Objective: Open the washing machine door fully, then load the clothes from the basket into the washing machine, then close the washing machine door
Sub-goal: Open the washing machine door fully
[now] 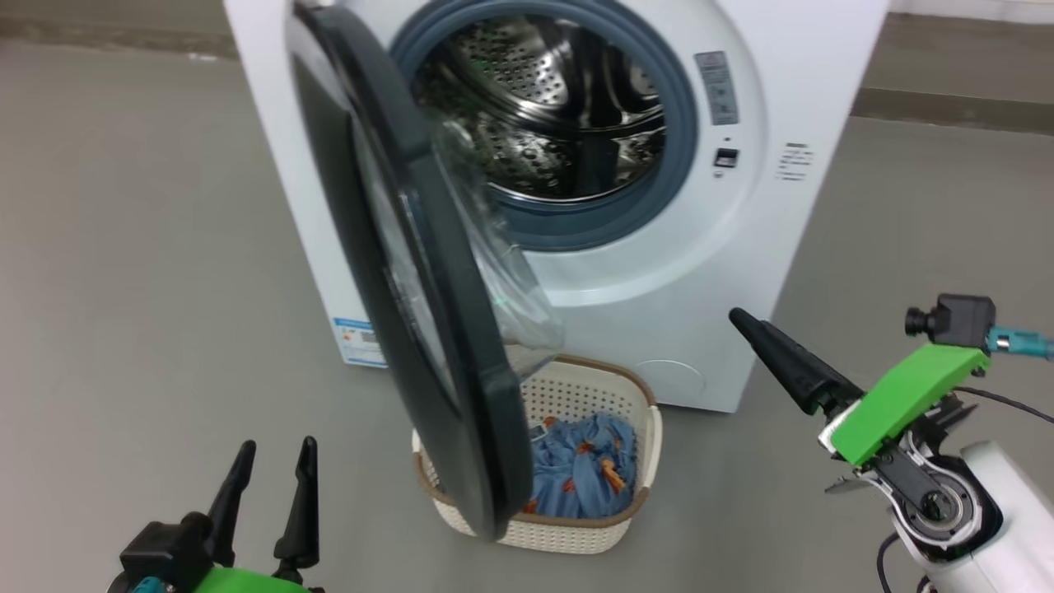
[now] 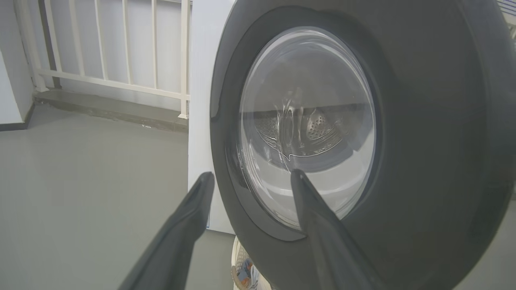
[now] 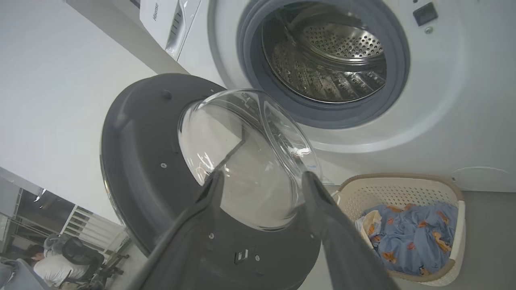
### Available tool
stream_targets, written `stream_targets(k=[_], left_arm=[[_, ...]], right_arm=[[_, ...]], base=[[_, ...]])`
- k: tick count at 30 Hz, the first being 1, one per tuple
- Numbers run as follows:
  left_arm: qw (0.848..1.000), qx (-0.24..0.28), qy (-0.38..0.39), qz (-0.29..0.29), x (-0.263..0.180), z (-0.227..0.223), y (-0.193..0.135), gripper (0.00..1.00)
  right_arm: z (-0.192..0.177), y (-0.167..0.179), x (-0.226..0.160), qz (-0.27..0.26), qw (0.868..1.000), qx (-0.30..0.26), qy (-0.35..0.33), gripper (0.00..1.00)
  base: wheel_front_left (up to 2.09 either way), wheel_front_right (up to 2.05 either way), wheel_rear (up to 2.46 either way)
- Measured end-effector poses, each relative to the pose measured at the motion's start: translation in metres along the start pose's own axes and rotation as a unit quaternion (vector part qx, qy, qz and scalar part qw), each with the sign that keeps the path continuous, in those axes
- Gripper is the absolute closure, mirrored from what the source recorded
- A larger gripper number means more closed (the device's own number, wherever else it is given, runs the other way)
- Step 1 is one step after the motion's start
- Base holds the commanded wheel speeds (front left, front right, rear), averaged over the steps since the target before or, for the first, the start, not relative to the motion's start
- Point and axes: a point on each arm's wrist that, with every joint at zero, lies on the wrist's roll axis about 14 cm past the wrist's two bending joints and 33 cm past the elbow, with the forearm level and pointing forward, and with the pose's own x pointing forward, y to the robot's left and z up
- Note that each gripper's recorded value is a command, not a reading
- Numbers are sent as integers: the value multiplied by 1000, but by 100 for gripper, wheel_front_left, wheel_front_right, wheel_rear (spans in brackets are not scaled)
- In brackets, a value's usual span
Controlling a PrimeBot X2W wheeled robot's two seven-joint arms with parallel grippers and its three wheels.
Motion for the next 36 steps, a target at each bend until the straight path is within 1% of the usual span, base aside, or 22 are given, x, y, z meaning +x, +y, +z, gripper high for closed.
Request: stream_targets(k=[3,8,12,19,25,29,32,36], left_arm=[[1000,0,4,-17,7,-3,-11,0],[999,-1,10,-42,18,-7,-27,0],[998,-2,17,-54,23,-12,-37,0],[997,-5,22,-68,30,-17,-49,0],[997,-7,24,-76,33,-18,-55,0],[997,-7,26,-78,33,-20,-56,0],[997,-7,23,-78,34,-18,-57,0],[997,-6,21,-78,35,-17,-56,0]], right_arm=[[10,-8,-16,-15,999,-8,-39,0],[29,-23,-43,-49,992,-70,-96,0],[38,-39,-68,-83,981,-115,-135,0],[42,-67,-112,-142,959,-164,-184,0],[52,-84,-136,-185,936,-217,-208,0],[58,-90,-144,-205,923,-237,-224,0],[59,-94,-148,-217,915,-254,-226,0],[56,-98,-149,-227,910,-266,-222,0]], base=[[0,0,0],[0,0,0],[0,0,0],[0,0,0],[0,0,0],[0,0,0],[0,0,0],[0,0,0]])
